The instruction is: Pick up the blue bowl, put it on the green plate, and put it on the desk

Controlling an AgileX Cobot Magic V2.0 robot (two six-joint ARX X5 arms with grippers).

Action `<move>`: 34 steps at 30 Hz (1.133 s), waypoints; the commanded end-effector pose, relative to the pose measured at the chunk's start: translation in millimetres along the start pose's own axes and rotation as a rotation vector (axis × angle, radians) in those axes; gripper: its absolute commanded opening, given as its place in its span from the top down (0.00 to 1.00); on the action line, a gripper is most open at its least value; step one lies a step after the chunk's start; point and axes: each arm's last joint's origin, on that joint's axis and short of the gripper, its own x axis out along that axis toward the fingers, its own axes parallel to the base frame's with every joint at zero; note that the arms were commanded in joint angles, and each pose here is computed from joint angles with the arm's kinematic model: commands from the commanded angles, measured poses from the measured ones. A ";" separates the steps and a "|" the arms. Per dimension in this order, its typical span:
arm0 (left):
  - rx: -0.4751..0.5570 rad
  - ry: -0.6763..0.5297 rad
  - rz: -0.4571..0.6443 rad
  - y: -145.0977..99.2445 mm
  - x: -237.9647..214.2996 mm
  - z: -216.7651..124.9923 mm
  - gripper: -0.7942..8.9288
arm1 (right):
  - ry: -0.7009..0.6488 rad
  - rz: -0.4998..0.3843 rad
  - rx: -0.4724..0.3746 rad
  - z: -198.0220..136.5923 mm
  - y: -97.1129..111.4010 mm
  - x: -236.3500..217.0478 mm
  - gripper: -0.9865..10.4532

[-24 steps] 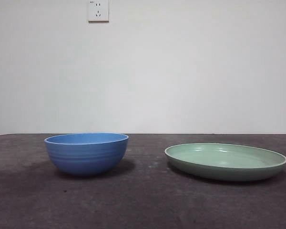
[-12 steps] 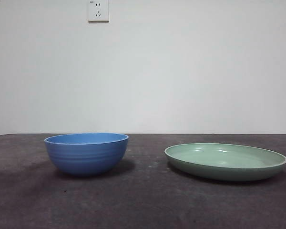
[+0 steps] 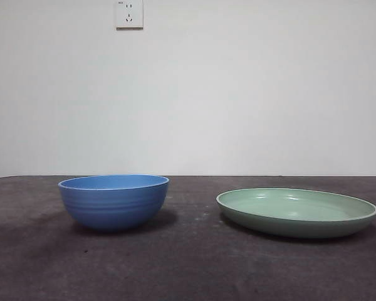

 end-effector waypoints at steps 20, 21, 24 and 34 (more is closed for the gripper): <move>0.004 0.123 0.272 21.0 74.3 73.5 0.50 | -0.017 0.000 -0.002 4.3 1.5 -2.4 0.60; 0.006 0.132 0.294 24.1 82.4 76.7 0.50 | -0.017 0.000 -0.002 4.3 1.5 -2.4 0.60; 0.005 0.151 0.318 33.5 104.6 82.0 0.50 | -0.017 0.000 -0.002 4.3 1.5 -2.4 0.60; -0.028 0.266 0.338 65.0 168.8 75.4 0.50 | -0.018 0.000 -0.003 4.4 1.5 -2.4 0.60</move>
